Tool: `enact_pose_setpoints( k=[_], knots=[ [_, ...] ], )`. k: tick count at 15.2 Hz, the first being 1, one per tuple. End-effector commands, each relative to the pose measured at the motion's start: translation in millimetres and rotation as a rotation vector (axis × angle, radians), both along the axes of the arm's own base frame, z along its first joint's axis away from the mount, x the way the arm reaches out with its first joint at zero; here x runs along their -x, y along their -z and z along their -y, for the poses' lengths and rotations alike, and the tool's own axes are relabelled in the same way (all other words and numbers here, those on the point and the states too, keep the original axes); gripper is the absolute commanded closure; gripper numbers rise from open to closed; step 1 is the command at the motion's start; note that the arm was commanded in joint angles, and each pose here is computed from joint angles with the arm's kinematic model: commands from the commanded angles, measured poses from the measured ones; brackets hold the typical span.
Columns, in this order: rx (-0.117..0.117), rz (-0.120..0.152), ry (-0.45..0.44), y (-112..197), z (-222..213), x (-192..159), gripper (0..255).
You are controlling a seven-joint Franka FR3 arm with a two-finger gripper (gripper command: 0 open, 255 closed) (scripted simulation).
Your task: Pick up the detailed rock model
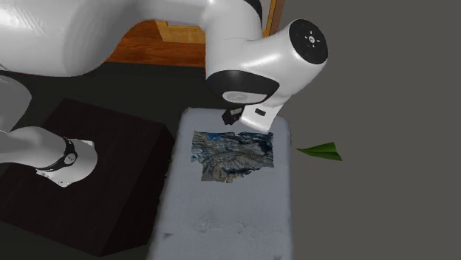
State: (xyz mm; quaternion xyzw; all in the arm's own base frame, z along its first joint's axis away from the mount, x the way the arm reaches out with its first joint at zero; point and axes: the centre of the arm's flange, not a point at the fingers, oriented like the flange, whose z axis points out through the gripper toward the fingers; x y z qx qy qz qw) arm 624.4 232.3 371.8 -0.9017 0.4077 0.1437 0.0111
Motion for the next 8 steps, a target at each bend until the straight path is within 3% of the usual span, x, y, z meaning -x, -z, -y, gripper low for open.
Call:
enact_pose_setpoints(
  k=[1,8],
  knots=[
    [0.001,-0.024,0.07,16.3,-1.4,-20.3,0],
    [0.002,-0.101,0.301,78.4,0.9,-95.8,0]
  ],
)
